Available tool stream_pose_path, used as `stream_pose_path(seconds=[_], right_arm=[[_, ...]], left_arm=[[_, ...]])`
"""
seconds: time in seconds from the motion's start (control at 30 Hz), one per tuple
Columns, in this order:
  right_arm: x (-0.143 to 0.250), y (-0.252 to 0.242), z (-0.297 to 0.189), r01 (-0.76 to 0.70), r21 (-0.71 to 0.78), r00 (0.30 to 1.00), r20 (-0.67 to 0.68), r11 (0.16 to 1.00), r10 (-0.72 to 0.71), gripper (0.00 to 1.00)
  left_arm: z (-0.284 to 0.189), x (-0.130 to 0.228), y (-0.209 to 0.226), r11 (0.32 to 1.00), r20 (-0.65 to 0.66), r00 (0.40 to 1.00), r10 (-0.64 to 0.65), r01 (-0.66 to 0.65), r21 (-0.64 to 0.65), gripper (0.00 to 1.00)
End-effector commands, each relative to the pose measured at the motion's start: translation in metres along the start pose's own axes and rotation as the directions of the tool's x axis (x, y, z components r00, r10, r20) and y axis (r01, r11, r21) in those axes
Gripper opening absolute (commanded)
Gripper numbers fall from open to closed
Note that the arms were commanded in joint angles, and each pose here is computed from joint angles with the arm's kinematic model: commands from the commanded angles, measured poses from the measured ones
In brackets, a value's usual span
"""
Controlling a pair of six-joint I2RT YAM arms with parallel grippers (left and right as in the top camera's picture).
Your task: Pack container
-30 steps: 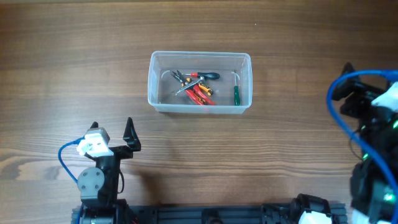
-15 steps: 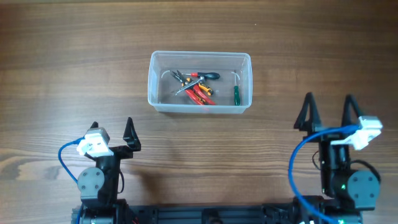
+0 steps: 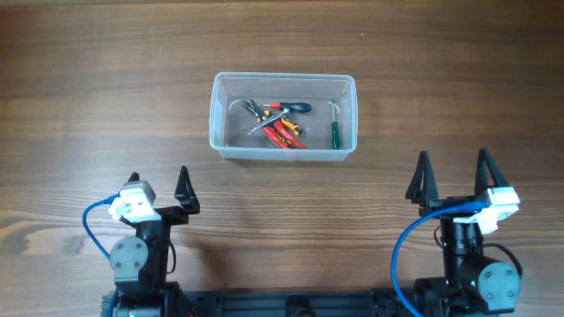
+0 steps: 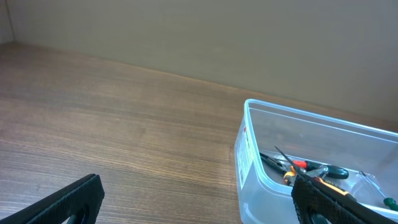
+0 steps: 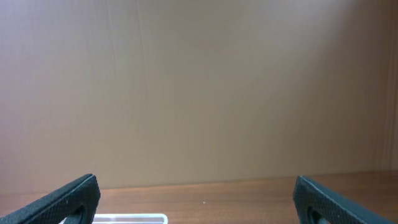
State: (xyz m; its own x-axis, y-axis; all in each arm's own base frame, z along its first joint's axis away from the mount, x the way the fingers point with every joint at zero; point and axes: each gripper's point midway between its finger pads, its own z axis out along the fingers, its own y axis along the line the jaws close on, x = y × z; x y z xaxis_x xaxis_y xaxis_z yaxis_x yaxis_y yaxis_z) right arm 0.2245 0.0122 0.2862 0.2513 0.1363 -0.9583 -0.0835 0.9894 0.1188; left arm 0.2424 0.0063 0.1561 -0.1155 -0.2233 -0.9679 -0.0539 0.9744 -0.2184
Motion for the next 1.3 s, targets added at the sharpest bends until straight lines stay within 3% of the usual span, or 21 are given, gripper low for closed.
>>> stream_pose_path(seconds=[0.0,0.27,0.43,1.27], right_arm=[[0.022,0.000,-0.001,0.015,-0.013,1.000,-0.017,1.000,-0.015,1.00],[0.067,-0.002,-0.001,0.078,-0.026,0.990,-0.113,0.997,-0.081,1.00],[0.111,-0.001,-0.008,0.074,-0.060,0.964,-0.252,0.995,-0.087,1.00],[0.113,-0.001,-0.008,0.102,-0.068,0.960,-0.257,0.992,-0.116,1.00]], left_arm=[[0.000,0.001,0.001,1.000,0.004,1.000,0.019,-0.019,-0.007,1.00],[0.000,0.001,0.001,1.000,0.005,1.000,0.020,-0.020,-0.006,1.00],[0.000,0.001,0.001,1.000,0.005,1.000,0.020,-0.020,-0.006,1.00],[0.000,0.001,0.001,1.000,0.005,1.000,0.020,-0.020,-0.006,1.00]])
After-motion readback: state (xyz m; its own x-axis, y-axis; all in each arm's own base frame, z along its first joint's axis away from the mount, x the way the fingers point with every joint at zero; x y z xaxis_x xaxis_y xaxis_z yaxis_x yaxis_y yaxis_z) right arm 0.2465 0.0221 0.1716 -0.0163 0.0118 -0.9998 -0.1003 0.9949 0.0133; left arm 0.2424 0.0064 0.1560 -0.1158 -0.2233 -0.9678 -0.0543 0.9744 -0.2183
